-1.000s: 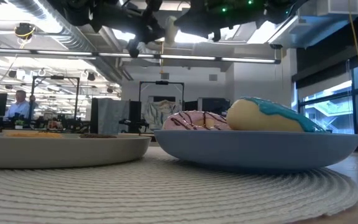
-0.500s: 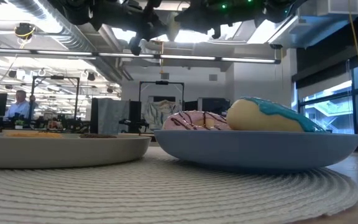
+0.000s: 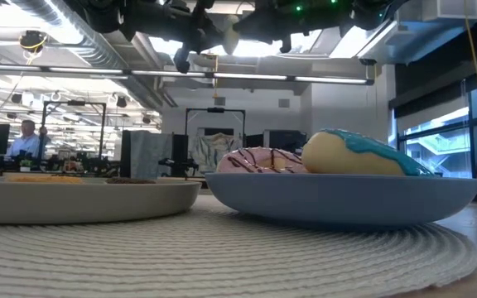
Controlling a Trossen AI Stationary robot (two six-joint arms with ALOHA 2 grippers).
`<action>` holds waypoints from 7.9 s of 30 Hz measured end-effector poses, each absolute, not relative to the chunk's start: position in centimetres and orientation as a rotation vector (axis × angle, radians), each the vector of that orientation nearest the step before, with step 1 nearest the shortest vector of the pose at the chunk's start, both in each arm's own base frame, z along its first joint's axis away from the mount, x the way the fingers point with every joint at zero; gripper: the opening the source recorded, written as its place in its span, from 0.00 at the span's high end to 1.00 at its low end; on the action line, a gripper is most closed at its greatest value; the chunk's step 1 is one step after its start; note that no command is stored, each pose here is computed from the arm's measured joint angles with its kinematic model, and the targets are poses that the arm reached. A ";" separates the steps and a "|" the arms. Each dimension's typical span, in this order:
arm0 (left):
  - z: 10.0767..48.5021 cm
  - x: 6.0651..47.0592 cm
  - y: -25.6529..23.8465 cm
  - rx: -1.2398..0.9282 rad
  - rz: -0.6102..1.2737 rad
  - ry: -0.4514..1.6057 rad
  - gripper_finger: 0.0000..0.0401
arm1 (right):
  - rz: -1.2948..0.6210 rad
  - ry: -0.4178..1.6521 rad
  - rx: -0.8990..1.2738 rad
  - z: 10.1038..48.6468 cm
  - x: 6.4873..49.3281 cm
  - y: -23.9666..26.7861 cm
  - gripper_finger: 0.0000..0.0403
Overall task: Pick & Place donuts
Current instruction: Put the big green and blue donut on the blue plate
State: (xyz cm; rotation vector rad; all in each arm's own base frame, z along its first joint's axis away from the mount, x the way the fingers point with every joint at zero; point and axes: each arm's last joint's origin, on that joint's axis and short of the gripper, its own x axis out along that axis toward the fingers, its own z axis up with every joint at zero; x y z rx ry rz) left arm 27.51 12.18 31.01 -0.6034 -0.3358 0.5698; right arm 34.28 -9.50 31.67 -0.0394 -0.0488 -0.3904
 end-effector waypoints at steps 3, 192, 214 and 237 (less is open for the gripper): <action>31.0 27.5 12.2 -0.560 0.575 -0.321 0.95 | -0.391 -0.044 -0.063 31.7 34.3 -9.5 0.93; 29.9 21.3 11.6 -0.405 0.795 0.257 0.58 | 0.791 0.733 0.963 14.8 31.0 -2.0 0.64; 29.2 21.2 11.3 -0.418 0.772 0.340 0.58 | 0.589 0.492 0.721 18.3 30.4 -4.1 0.64; 28.3 23.6 -0.4 -0.319 0.145 0.555 0.58 | 0.303 0.708 0.028 33.8 32.2 9.5 0.64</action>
